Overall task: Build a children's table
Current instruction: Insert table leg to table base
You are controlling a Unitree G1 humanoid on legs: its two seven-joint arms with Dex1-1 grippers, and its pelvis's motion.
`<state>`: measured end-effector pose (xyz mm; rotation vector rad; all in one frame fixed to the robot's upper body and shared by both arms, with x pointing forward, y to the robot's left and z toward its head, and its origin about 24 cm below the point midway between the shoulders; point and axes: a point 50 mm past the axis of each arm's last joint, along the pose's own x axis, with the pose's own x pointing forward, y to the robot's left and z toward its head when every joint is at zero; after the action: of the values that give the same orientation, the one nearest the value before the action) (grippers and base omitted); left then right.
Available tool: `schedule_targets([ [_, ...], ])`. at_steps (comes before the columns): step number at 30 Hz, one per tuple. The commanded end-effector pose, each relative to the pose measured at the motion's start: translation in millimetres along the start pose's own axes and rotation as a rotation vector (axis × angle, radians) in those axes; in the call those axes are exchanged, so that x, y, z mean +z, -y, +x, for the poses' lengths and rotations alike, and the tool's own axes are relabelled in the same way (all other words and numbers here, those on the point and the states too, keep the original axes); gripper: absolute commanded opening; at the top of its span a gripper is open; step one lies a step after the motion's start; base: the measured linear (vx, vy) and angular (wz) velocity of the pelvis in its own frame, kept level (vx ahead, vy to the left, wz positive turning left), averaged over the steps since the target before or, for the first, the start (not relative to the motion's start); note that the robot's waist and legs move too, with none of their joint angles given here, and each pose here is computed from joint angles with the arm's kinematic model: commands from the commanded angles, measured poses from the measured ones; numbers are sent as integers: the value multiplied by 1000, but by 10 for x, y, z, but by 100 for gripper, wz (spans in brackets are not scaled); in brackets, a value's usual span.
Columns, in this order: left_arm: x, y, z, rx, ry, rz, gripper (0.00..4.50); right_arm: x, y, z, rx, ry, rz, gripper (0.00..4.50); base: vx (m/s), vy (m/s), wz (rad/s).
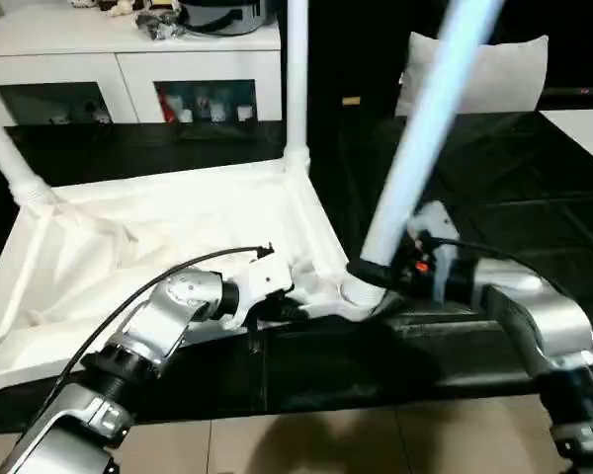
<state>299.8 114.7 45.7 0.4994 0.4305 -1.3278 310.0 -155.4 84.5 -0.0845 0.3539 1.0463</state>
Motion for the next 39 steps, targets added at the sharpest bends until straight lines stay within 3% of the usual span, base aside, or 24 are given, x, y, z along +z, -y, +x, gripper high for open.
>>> schedule_targets([
  [1, -90, 105, 41, -82, -52, 12, 0, -73, 22, 20, 2, -58, 7, 188, 0, 0, 0],
  [10, -79, 79, 38, -67, -49, 18, 0, -142, 18, 80, 52, -63, 58, 188, 0, 0, 0],
  [14, -79, 86, 38, -63, -39, 10, 0, -184, 74, 78, 18, 6, 147, 188, 0, 0, 0],
  [18, -72, 83, 52, -28, -1, -24, 0, -289, 86, 37, 10, 109, 294, 188, 0, 0, 0],
  [25, -72, 83, 52, -28, -1, -24, 0, -289, 86, 37, 10, 109, 294, 188, 0, 0, 0],
  [27, -66, 81, 69, -7, 16, -37, 0, -348, 65, 23, 8, 132, 326, 188, 0, 0, 0],
  [29, -53, 88, 128, 51, 52, -71, 0, -647, -90, -22, -55, 94, 262, 188, 0, 0, 0],
  [31, -55, 94, 152, 74, 62, -84, 0, -775, -176, -48, -85, 68, 199, 188, 0, 0, 0],
  [36, -64, 95, 143, 81, 58, -85, 0, -756, -156, -83, -111, 106, 199, 188, 0, 0, 0],
  [38, -71, 98, 143, 81, 54, -85, 0, -763, -156, -91, -113, 91, 179, 188, 0, 0, 0],
  [39, -89, 102, 135, 76, 35, -74, 0, -783, -167, -89, -108, 25, 117, 188, 0, 0, 0],
])
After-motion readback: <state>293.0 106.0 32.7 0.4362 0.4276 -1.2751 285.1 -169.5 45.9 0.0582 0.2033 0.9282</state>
